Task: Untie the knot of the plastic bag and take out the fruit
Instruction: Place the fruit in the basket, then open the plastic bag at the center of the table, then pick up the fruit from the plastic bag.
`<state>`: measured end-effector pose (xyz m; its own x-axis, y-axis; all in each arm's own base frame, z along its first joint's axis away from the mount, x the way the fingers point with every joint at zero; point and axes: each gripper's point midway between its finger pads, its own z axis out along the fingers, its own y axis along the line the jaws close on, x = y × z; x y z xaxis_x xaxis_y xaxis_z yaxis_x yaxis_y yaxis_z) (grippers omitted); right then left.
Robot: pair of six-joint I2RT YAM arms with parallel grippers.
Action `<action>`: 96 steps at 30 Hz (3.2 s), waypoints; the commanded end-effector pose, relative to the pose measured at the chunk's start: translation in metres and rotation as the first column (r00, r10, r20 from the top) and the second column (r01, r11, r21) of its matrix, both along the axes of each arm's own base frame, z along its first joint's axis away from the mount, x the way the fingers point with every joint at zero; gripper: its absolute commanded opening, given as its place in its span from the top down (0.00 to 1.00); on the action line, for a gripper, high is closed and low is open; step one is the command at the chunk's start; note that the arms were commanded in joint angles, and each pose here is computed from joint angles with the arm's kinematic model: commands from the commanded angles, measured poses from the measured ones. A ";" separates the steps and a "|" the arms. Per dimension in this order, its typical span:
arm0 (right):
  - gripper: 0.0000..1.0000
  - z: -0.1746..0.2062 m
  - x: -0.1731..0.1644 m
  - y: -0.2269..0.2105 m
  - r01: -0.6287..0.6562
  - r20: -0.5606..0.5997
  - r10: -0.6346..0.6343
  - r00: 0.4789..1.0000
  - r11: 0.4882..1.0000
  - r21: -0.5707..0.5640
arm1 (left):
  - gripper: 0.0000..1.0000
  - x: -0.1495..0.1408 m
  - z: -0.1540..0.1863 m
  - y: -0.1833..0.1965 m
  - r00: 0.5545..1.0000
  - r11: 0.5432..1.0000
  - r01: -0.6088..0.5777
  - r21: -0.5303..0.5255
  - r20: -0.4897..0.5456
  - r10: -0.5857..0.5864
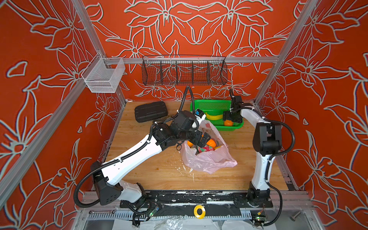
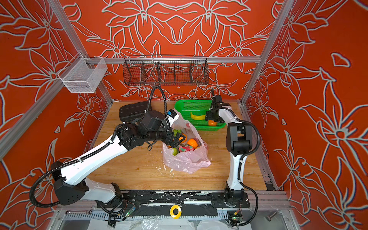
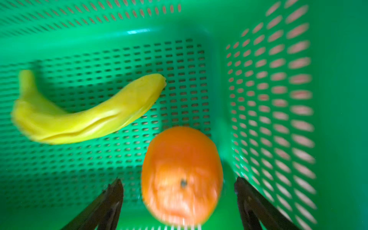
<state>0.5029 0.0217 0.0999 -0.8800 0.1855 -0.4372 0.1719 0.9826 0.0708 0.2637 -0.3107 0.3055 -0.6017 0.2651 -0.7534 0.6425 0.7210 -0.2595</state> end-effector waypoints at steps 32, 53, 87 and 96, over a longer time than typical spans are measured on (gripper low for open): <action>0.24 0.141 -0.269 0.247 -0.576 0.394 0.452 0.800 0.762 0.296 | 0.05 -0.018 -0.088 0.082 0.898 0.930 -0.366 0.021 -0.256 0.359; 0.31 -0.025 -0.335 0.219 -0.433 -0.170 0.446 0.879 0.895 0.112 | 0.51 -0.049 -0.165 0.058 0.821 0.966 -0.233 0.114 -0.510 0.258; 0.32 0.030 -0.269 0.282 -0.144 0.153 0.089 0.984 0.906 0.397 | 0.99 -0.066 -0.191 0.097 0.756 0.912 -0.319 0.257 -0.512 0.409; 0.19 -0.008 -0.256 0.289 0.050 0.056 -0.077 0.995 0.927 0.373 | 1.00 -0.077 -0.194 0.107 0.757 0.912 -0.298 0.281 -0.512 0.405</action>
<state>0.2380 0.3087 0.0910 -0.8715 0.2857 -0.3986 0.1094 0.9056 0.4099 0.1946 -0.2176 0.1158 -0.9681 0.0433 -0.2467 0.1358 0.9184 -0.3717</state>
